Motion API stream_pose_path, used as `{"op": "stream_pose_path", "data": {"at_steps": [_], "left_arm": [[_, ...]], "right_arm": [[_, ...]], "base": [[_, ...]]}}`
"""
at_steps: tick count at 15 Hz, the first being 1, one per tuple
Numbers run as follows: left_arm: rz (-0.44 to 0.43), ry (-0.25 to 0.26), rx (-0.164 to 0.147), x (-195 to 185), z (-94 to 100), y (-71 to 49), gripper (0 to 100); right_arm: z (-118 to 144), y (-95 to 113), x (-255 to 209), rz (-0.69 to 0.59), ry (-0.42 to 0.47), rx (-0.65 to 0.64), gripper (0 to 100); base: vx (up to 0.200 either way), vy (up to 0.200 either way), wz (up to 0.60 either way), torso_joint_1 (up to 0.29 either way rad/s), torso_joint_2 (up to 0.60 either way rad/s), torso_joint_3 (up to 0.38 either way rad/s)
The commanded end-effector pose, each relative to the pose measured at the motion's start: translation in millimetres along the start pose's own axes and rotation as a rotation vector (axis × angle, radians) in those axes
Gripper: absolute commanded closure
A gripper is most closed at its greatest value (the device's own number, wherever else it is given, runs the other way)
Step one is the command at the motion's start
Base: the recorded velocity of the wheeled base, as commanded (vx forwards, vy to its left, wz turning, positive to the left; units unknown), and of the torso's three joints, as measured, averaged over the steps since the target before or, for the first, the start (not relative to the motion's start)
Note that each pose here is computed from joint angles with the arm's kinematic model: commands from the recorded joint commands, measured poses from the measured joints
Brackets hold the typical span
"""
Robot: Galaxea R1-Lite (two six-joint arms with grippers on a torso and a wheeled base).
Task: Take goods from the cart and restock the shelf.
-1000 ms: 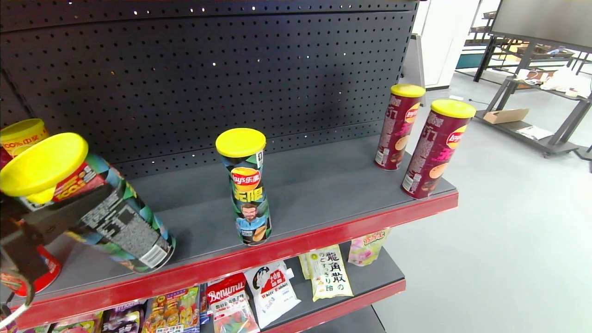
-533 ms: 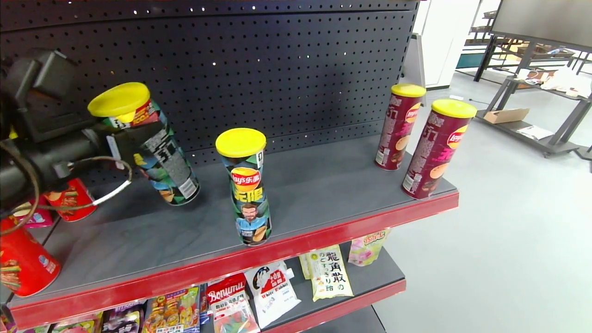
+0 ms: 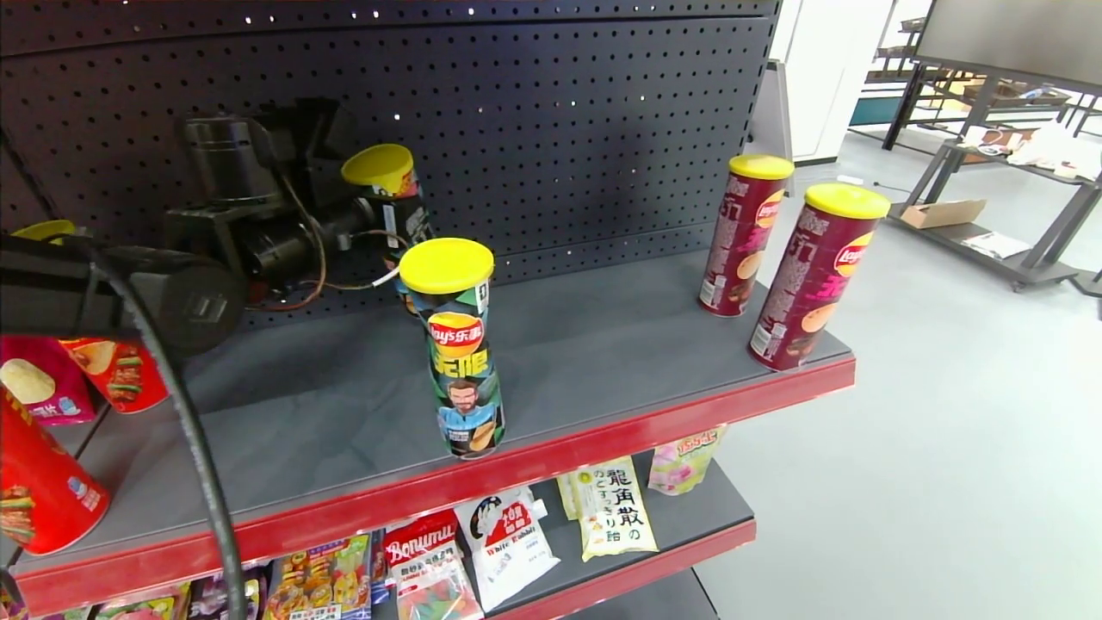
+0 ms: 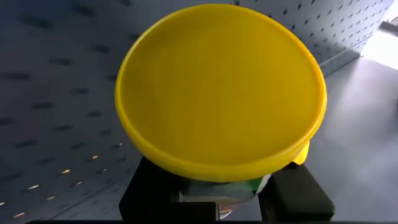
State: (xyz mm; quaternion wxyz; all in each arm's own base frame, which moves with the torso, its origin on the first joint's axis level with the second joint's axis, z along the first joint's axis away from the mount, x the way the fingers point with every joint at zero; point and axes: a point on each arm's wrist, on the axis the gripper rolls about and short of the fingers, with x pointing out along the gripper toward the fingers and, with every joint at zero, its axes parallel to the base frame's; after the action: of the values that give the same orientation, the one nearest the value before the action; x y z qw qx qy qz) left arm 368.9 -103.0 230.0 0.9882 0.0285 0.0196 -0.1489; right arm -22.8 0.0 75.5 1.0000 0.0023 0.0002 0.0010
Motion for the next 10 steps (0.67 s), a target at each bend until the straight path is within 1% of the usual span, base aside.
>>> {"op": "stream_pose_path", "data": {"at_steps": [1,2,3,7,8,10], "left_arm": [[-0.028,0.045,-0.004,23.1,-21.8,-12.0,100],[-0.037,0.035,-0.001,28.3,-20.5,-15.7,100],[-0.037,0.031,-0.001,30.5,-18.8,-16.2,100],[-0.037,0.041,0.005,28.5,-14.4,-15.4,100],[-0.037,0.044,0.005,25.9,-11.6,-15.2,100],[-0.043,0.072,0.005,19.9,-6.6,-15.6,100]], "right_arm": [[0.0,0.0,0.0,0.001,0.000,0.000,0],[0.0,0.0,0.0,0.001,0.000,0.000,0],[0.0,0.0,0.0,0.001,0.000,0.000,0],[0.0,0.0,0.0,0.001,0.000,0.000,0],[0.0,0.0,0.0,0.001,0.000,0.000,0],[0.0,0.0,0.0,0.001,0.000,0.000,0]], "base": [[0.000,0.000,0.00,0.000,0.00,0.000],[0.000,0.000,0.00,0.000,0.00,0.000],[0.000,0.000,0.00,0.000,0.00,0.000],[0.000,0.000,0.00,0.000,0.00,0.000],[0.000,0.000,0.00,0.000,0.00,0.000],[0.000,0.000,0.00,0.000,0.00,0.000]]}}
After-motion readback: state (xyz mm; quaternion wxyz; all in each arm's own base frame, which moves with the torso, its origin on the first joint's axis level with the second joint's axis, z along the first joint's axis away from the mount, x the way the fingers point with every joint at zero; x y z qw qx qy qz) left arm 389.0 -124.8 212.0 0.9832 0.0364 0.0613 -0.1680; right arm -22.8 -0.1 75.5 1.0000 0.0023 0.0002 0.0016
